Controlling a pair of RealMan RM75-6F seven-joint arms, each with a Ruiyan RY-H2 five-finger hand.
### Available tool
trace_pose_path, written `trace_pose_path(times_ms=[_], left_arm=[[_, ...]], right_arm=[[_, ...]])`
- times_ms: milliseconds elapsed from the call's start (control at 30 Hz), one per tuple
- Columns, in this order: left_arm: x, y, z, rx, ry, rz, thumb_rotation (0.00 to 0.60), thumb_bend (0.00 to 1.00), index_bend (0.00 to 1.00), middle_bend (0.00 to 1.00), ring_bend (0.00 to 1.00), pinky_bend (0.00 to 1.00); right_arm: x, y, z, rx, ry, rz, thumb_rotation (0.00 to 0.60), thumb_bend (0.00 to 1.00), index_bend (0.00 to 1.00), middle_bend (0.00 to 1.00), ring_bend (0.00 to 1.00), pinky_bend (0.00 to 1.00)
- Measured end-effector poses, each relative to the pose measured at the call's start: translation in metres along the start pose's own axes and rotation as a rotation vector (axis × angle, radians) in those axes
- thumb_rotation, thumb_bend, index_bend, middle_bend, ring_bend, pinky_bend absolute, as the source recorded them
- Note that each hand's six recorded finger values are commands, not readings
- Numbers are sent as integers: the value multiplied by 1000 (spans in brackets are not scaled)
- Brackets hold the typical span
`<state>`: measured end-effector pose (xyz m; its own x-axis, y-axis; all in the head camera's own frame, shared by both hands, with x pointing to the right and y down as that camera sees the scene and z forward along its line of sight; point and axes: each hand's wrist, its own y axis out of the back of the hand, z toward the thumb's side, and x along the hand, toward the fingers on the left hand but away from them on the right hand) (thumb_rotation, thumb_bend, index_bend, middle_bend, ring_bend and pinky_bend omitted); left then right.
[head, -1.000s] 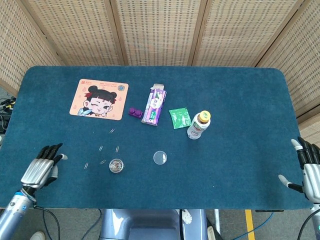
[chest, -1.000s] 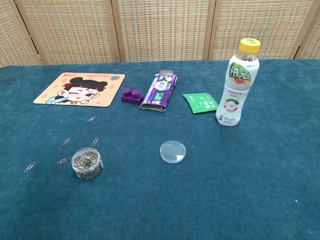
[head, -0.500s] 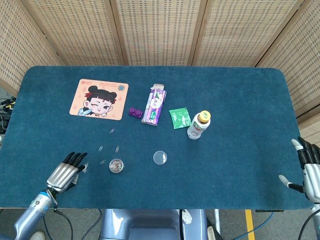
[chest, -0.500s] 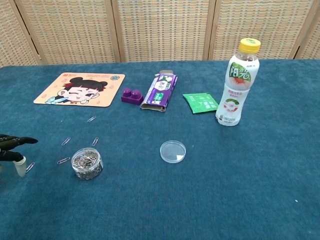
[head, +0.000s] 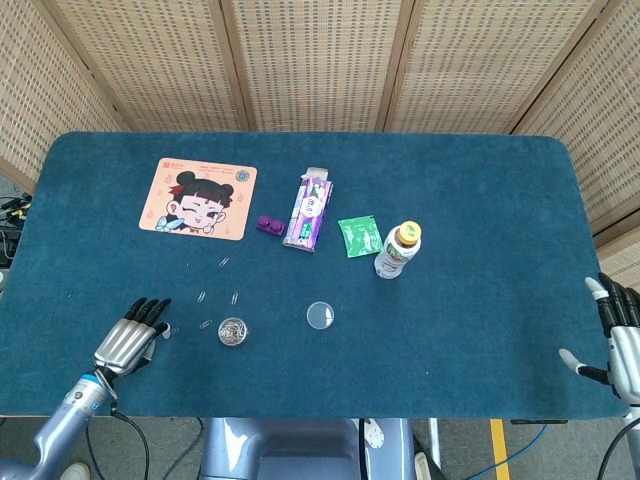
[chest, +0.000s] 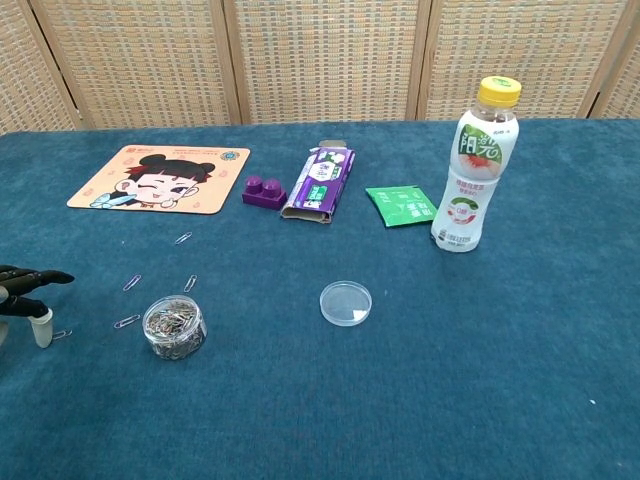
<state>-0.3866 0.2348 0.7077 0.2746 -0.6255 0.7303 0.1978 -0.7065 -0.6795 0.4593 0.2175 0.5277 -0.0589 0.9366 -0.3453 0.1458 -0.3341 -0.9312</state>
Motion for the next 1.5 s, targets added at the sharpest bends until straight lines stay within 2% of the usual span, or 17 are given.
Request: trace_pose_path(times_ms=[167,267,367,467,600,700,833,1100,1500], left_arm=[[7,3,-15,-21,36,12,600,851,393,0,0,0],[11,8,-23,-51,55,40,600,850,359,0,0,0],[12,13,-27,-94,62,72,600,803,338,0,0,0],[11,19,-30,-132,56,106,600,693,335,0,0,0],[5,28,-34,-168,38,151,600,388,338,0,0,0],[0,28,-34,-141,13,153,600,304,389,0,0,0],[1,21,-32,-98,-1,150,600,298,443,0,0,0],[10,17,-23,-87,-20,140,600,302,468,0,0,0],[19,14,-14,-56,-28,125,600,377,506,0,0,0]], right_arm=[[0,0,0,1,-1,-1,600,0,0,0,0,0],[0,0,0,1,-2,0,600,0,0,0,0,0],[0,0,0,1,-3,0,600,0,0,0,0,0],[0,-1,0,1,-3,1,600,0,0,0,0,0],[0,-1,0,-2,-2,2,600,0,0,0,0,0],[1,0,1,-5,1,3,600,0,0,0,0,0],[1,1,0,-12,-1,1,600,0,0,0,0,0],[0,0,-1,-15,-3,7,600,0,0,0,0,0],[0,1,-2,-15,-4,7,600,0,0,0,0,0]])
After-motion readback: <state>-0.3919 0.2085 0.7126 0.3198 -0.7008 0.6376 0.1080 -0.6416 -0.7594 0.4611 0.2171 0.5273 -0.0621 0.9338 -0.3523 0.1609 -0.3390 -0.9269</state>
